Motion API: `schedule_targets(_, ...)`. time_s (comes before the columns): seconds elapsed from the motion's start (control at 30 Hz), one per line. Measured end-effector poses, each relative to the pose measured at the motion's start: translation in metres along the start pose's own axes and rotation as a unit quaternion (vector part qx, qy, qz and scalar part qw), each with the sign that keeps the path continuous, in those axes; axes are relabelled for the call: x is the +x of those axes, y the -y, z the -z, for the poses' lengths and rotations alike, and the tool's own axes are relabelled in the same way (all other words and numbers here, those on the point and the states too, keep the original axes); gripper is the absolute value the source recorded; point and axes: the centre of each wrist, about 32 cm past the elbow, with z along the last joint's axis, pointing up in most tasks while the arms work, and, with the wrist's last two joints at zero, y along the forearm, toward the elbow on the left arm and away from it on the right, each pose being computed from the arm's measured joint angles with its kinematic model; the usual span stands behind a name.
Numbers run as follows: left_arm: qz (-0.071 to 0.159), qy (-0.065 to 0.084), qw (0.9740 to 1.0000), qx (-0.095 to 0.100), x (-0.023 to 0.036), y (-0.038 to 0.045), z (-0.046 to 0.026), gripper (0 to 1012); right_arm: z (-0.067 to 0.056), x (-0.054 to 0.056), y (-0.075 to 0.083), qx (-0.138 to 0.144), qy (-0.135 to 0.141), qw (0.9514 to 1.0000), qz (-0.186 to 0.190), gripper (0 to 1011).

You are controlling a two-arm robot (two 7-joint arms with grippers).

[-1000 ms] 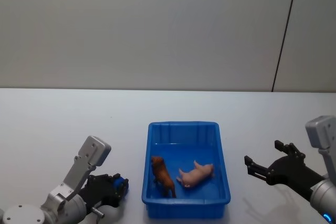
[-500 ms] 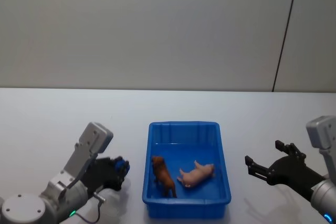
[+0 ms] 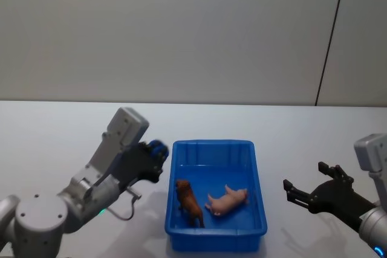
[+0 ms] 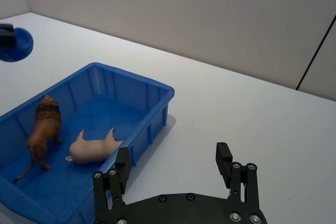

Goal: Pick up the two dolls from the table and place them into the box.

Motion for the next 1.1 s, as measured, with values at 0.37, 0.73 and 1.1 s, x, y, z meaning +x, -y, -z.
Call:
schedule_targets(0.37,0.031,-0.001,0.9980,-0.055,-0.0105,0.0248,-0.0146,353,0.000,0.000,0.000,0.000,0.000,1.0000,0.000,1001)
schedule_targets(0.73,0.044,-0.018,0.9946,-0.092,-0.0179,0.0365,-0.0155,695,0.000,0.000,0.000,0.000,0.000,1.0000,0.000,1001)
schedule_targets(1.1,0.031,-0.024,0.9924,-0.117,-0.0211,0.0287,-0.0155,993,0.000,0.000,0.000,0.000,0.000,1.0000,0.000,1000)
